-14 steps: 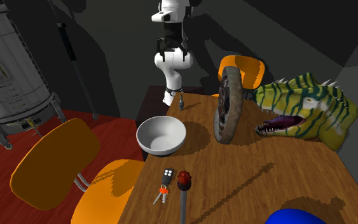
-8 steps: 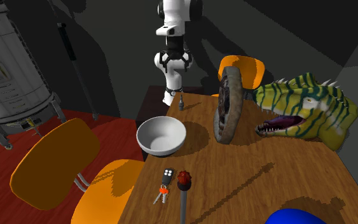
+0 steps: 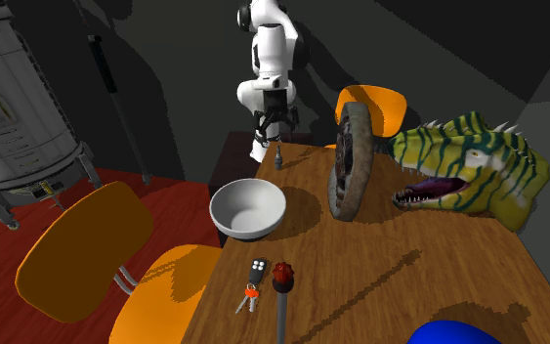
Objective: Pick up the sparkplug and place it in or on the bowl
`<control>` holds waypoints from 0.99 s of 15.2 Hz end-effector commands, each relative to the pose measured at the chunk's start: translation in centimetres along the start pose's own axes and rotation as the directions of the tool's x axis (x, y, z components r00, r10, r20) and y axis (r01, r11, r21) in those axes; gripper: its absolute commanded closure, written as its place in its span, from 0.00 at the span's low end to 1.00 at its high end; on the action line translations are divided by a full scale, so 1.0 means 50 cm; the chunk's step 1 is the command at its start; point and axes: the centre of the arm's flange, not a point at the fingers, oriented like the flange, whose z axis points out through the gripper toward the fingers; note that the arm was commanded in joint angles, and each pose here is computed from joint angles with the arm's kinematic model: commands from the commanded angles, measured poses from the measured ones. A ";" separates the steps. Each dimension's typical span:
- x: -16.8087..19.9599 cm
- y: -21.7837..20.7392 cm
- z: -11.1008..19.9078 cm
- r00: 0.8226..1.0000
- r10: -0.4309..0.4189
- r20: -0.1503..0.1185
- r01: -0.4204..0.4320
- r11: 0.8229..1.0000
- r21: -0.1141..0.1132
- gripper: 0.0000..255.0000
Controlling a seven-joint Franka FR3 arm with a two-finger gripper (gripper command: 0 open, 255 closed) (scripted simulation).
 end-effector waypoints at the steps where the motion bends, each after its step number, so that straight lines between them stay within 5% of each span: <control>1: -0.005 -0.003 0.033 0.999 -0.032 -0.019 0.032 0.999 -0.001 0.00; 8: -0.004 -0.003 0.103 0.999 -0.032 -0.019 0.032 0.999 -0.001 0.00; 15: -0.004 -0.003 0.102 0.999 -0.032 -0.019 0.032 0.999 -0.001 0.00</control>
